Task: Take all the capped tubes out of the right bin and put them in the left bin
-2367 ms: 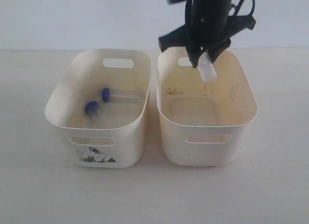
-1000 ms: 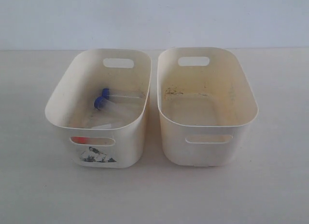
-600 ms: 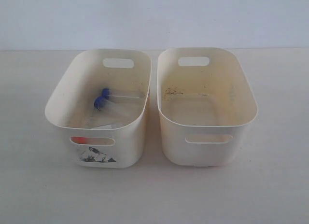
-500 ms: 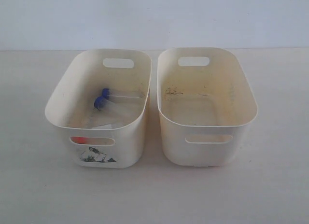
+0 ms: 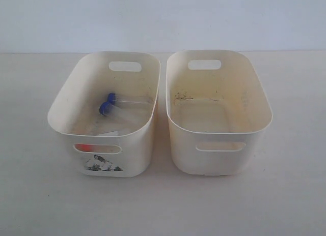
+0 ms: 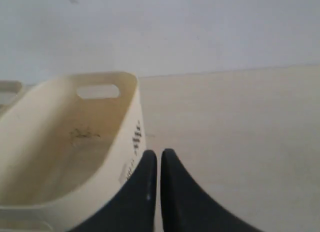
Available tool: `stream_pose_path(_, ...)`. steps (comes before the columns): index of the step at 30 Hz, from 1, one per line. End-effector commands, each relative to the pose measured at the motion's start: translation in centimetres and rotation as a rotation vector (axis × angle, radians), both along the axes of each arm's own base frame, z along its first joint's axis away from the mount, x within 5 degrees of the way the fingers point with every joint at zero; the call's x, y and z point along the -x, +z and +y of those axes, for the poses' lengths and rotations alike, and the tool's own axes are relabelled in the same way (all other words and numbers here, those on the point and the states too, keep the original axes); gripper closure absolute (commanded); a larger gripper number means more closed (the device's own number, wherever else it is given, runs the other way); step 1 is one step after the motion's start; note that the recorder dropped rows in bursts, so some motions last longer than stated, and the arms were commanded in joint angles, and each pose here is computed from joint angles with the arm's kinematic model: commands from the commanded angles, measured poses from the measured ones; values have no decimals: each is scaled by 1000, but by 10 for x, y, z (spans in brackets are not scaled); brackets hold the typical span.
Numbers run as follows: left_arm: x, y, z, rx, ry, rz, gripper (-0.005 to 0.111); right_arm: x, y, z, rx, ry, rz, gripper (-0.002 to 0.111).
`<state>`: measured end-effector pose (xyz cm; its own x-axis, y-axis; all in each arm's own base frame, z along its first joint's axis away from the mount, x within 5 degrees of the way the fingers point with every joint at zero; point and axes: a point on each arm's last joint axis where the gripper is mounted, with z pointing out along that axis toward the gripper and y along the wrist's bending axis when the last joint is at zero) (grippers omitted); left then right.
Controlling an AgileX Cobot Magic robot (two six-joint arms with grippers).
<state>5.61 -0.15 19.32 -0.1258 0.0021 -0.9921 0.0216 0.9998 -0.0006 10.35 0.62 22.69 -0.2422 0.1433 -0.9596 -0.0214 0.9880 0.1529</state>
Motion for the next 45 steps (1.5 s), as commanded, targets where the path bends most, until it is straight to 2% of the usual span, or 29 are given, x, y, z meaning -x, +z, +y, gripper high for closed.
stream_pose_path(1,0,2,0,5,4,-16,102,8,-28,-10,-65,-116,-93,106)
stream_pose_path(3,0,2,0,5,4,-16,102,9,-34,-8,-9,-85,-32,106)
stream_pose_path(8,0,2,0,5,4,-16,102,15,-31,-6,64,-43,-66,106)
stream_pose_path(13,0,2,0,5,4,-16,102,31,-26,-2,65,6,-137,106)
stream_pose_path(17,0,2,0,5,4,-16,102,43,-31,0,124,55,-125,106)
stream_pose_path(29,0,2,0,5,4,-16,102,50,-44,-1,80,41,5,106)
stream_pose_path(33,0,2,0,5,4,-16,102,50,-44,-1,81,36,8,106)
stream_pose_path(38,0,2,0,5,4,-13,102,50,-44,-7,80,-70,14,106)
stream_pose_path(45,0,2,0,5,4,-13,102,50,-45,-7,80,-73,23,106)
